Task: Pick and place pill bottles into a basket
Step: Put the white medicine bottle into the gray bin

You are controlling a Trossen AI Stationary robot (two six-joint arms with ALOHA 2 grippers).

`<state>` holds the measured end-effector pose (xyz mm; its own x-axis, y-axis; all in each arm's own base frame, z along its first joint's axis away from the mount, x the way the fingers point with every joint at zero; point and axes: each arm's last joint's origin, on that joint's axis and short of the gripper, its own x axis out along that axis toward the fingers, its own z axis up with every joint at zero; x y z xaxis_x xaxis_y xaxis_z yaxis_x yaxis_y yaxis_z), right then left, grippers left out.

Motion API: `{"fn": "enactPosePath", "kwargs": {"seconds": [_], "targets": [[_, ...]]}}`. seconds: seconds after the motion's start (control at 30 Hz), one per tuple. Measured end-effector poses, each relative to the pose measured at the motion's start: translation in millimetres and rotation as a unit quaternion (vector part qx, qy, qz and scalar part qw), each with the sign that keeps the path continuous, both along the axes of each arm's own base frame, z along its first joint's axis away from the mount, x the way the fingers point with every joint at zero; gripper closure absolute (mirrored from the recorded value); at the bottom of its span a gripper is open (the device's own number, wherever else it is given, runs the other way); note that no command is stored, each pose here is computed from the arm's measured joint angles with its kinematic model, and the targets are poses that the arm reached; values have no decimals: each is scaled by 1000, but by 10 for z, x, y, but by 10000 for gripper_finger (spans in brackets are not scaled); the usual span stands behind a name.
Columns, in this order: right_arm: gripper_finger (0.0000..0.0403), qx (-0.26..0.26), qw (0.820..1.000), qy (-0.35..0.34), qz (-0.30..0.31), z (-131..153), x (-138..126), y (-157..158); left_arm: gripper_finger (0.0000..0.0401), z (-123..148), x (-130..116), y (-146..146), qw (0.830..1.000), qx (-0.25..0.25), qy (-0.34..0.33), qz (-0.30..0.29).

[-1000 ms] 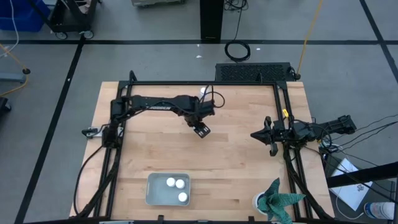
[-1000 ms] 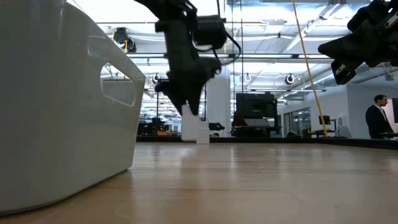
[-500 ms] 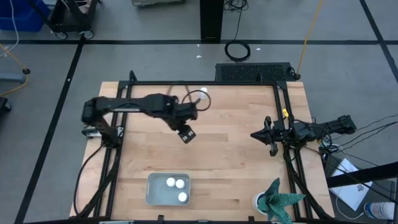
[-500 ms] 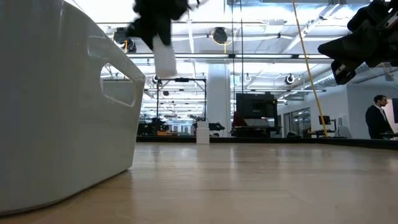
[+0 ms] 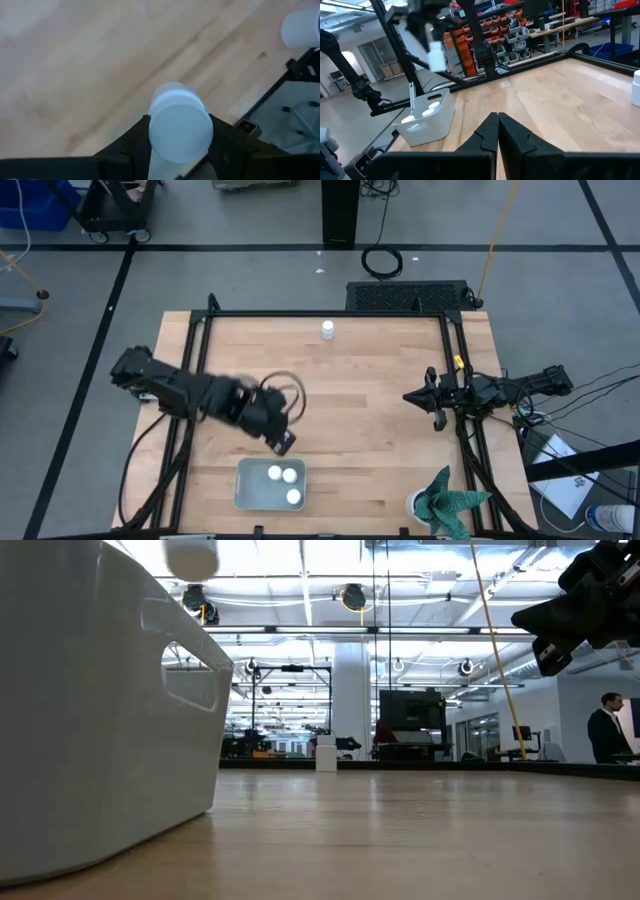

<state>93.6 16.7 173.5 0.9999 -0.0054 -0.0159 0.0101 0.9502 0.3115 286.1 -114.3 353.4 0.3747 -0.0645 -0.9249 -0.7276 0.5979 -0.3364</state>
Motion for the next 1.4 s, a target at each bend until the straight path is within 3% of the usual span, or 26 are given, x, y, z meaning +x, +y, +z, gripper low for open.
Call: {"fn": "enactPosePath", "kwargs": {"seconds": [0.37,0.77,0.93,1.17,1.4], "targets": [[399,0,1000,0,0,0,0,0,237,0,-258,-620,993,-46,-33,104],[399,0,1000,0,0,0,0,0,237,-361,-174,-1308,982,-118,-35,143],[399,0,1000,0,0,1,0,0,237,-516,-128,-1466,983,-104,-16,148],[399,0,1000,0,0,0,0,0,237,-649,-161,-1448,983,-66,36,169],[398,0,1000,0,0,0,0,0,237,-869,-77,-1485,985,-38,72,153]]}}
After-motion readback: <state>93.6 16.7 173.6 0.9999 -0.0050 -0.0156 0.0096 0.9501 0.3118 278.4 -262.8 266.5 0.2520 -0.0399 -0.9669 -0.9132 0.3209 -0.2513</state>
